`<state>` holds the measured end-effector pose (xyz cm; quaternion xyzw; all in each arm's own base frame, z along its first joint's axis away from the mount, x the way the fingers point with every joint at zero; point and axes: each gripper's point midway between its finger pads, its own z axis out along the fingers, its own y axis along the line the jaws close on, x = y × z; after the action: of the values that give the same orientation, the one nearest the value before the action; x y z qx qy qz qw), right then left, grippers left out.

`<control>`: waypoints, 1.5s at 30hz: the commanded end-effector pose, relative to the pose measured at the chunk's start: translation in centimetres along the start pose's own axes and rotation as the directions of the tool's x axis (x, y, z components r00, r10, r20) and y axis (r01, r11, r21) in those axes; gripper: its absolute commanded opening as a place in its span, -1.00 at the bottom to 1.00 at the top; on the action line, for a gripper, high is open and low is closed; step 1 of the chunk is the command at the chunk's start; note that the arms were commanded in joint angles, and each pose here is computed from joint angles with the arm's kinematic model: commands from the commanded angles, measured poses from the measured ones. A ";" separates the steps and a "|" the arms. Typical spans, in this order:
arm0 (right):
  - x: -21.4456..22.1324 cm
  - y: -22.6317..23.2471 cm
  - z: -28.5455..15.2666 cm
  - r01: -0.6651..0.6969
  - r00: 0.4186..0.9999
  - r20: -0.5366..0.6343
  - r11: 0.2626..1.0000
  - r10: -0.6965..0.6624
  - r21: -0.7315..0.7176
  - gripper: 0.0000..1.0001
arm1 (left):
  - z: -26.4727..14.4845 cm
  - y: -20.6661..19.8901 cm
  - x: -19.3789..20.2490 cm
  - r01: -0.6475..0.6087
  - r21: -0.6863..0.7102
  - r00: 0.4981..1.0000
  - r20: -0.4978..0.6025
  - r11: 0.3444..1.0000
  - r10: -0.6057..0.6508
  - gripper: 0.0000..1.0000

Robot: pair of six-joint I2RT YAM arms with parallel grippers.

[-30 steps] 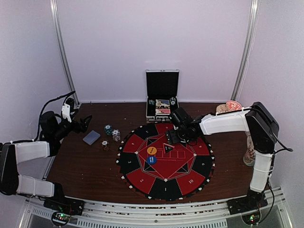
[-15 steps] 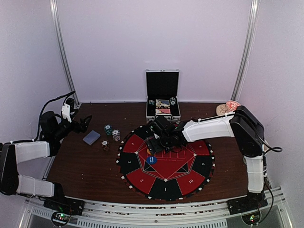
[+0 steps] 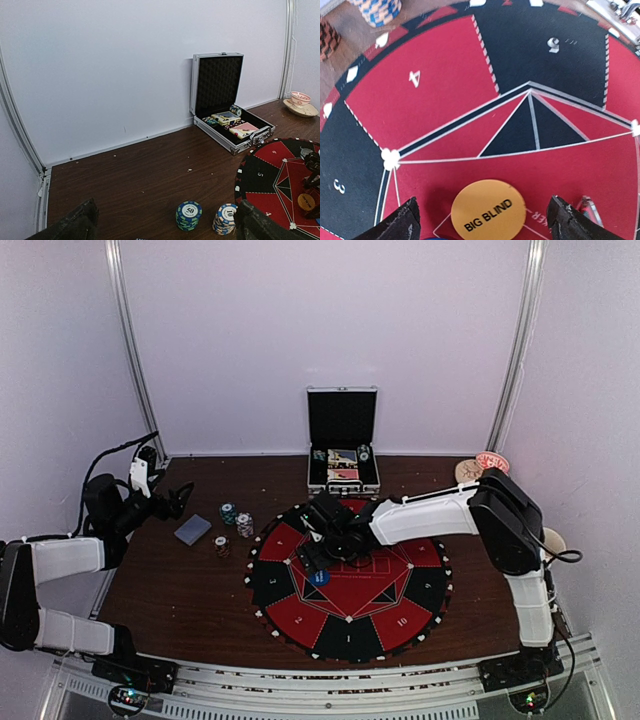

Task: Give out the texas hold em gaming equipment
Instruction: Pick up the big blind button from the poker table mat.

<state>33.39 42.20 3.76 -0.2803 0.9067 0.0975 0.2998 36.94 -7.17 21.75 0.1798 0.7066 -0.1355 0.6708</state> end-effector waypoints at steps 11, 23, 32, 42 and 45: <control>3.2 0.3 1.7 -0.006 0.995 -0.101 1.000 0.005 -0.004 0.55 | 0.0 0.3 -1.0 -0.028 -0.009 0.999 0.042 1.000 0.028 0.96; 3.7 0.2 1.7 -0.008 0.993 -0.116 1.000 0.008 -0.002 0.06 | 0.0 0.3 -0.8 -0.028 -0.009 0.999 0.038 1.000 0.028 0.96; 2.4 -0.1 0.5 -0.013 0.997 -0.074 1.000 0.013 0.008 -0.03 | 0.1 0.3 -0.8 -0.024 -0.008 0.999 0.036 1.000 0.025 0.96; -0.9 -0.8 -1.9 -0.044 0.998 0.037 0.998 0.042 0.043 -0.02 | 0.1 0.4 -0.8 -0.024 -0.013 0.999 0.034 1.000 0.024 0.96; -1.3 -1.1 -3.0 -0.054 0.997 0.060 0.998 0.051 0.041 -0.01 | 0.1 0.4 -0.9 -0.025 -0.014 0.999 0.036 1.000 0.026 0.96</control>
<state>33.33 41.56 3.62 -0.2659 0.9118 0.0891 0.3001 37.01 -7.16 21.52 0.1792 0.7088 -0.1359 0.6685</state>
